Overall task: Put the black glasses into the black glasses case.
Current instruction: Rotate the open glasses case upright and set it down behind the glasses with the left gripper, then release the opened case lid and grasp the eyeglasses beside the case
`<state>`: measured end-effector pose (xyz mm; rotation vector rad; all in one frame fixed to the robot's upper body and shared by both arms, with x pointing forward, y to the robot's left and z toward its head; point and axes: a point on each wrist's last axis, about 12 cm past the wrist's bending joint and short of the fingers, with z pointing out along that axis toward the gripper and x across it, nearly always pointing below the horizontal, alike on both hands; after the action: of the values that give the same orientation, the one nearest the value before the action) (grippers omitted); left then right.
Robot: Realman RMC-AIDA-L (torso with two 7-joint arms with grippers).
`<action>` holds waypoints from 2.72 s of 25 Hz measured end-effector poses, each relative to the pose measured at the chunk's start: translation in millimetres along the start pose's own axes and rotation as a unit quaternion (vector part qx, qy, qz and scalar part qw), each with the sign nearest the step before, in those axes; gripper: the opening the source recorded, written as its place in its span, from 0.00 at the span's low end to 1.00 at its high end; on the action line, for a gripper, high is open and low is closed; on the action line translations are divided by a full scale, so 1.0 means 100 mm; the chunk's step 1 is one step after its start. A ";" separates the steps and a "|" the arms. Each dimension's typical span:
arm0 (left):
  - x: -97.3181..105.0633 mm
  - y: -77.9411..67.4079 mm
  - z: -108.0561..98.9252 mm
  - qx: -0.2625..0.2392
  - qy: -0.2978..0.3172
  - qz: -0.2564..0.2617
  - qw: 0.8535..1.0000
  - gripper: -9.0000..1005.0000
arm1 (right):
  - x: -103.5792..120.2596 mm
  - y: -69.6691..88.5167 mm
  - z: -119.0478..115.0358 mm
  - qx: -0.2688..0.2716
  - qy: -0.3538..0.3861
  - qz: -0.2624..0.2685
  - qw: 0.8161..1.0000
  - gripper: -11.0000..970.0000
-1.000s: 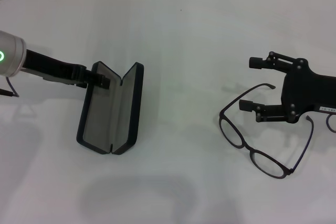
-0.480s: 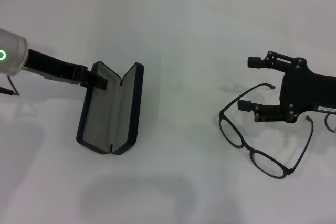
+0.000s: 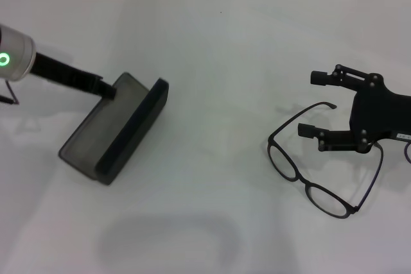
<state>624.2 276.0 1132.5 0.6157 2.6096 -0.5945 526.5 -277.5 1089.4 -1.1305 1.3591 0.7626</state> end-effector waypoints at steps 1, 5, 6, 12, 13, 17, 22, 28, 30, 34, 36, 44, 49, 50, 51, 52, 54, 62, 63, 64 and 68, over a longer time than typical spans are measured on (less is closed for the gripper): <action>-0.04 -0.01 -0.01 0.000 -0.002 0.005 1.000 0.19 | 0.00 0.00 -0.01 0.001 0.000 0.000 1.000 0.92; -0.25 -0.10 -0.04 -0.003 -0.014 0.042 0.999 0.17 | 0.01 0.01 -0.02 0.003 0.001 -0.001 1.000 0.92; -0.31 -0.12 -0.05 -0.006 -0.016 0.052 0.999 0.16 | 0.01 0.01 -0.02 0.003 0.001 -0.003 1.000 0.92; -0.77 -0.39 -0.05 -0.023 -0.032 0.169 0.985 0.16 | 0.02 0.03 -0.01 0.003 -0.001 -0.015 1.000 0.92; -0.89 -0.47 -0.04 -0.028 -0.034 0.202 0.978 0.16 | 0.02 0.03 -0.01 0.003 -0.002 -0.015 1.000 0.92; -1.27 -0.82 0.10 -0.043 -0.036 0.335 0.941 0.15 | 0.04 0.05 -0.01 0.004 -0.002 -0.013 1.000 0.92; -1.53 -1.27 0.49 -0.065 -0.041 0.462 0.884 0.15 | 0.07 0.08 -0.04 0.009 0.000 -0.007 1.000 0.92; -1.58 -1.57 0.80 -0.087 -0.071 0.537 0.836 0.15 | 0.08 0.08 -0.11 0.030 -0.005 -0.002 1.000 0.92; -1.56 -1.61 0.84 -0.082 -0.075 0.547 0.830 0.14 | 0.08 0.08 -0.12 0.034 -0.007 -0.001 0.999 0.92; -1.50 -1.63 0.92 -0.077 -0.091 0.557 0.822 0.10 | 0.08 0.08 -0.12 0.036 -0.009 0.000 0.999 0.92; -1.47 -1.62 0.94 -0.072 -0.095 0.556 0.823 0.09 | 0.08 0.08 -0.12 0.036 -0.009 0.001 0.999 0.92; -1.40 -1.61 0.89 -0.019 -0.090 0.537 0.839 0.05 | 0.08 0.09 -0.11 0.036 -0.012 0.004 0.999 0.92; -1.36 -1.61 0.87 0.004 -0.079 0.523 0.849 0.06 | 0.10 0.10 -0.10 0.037 -0.014 0.011 0.999 0.92; -1.36 -1.62 0.86 0.010 -0.077 0.516 0.853 0.08 | 0.10 0.10 -0.10 0.037 -0.014 0.012 0.999 0.92; -1.36 -1.62 0.85 0.010 -0.077 0.514 0.855 0.10 | 0.11 0.11 -0.10 0.037 -0.014 0.012 0.999 0.92; -1.37 -1.61 0.84 0.010 -0.077 0.504 0.860 0.11 | 0.11 0.11 -0.10 0.038 -0.014 0.013 0.999 0.92; -1.39 -1.60 0.82 0.009 -0.079 0.492 0.867 0.15 | 0.11 0.11 -0.11 0.038 -0.014 0.014 0.999 0.92; -1.38 -1.63 0.67 0.116 -0.183 0.395 0.893 0.45 | 0.13 0.11 -0.10 0.041 -0.013 0.017 0.999 0.92; -1.34 -1.61 0.62 0.148 -0.212 0.371 0.892 0.48 | 0.12 0.10 -0.09 0.040 -0.013 0.017 0.999 0.92; -1.31 -1.60 0.58 0.174 -0.234 0.353 0.889 0.52 | 0.12 0.10 -0.09 0.040 -0.013 0.016 0.999 0.92; -1.07 -1.38 0.31 0.289 -0.353 0.248 0.855 0.62 | 0.11 0.09 -0.08 0.038 -0.013 0.008 0.999 0.92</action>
<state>652.9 113.9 1198.4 0.9763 1.4871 -1.1677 516.3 -284.1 1077.8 -1.0481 1.3659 0.7283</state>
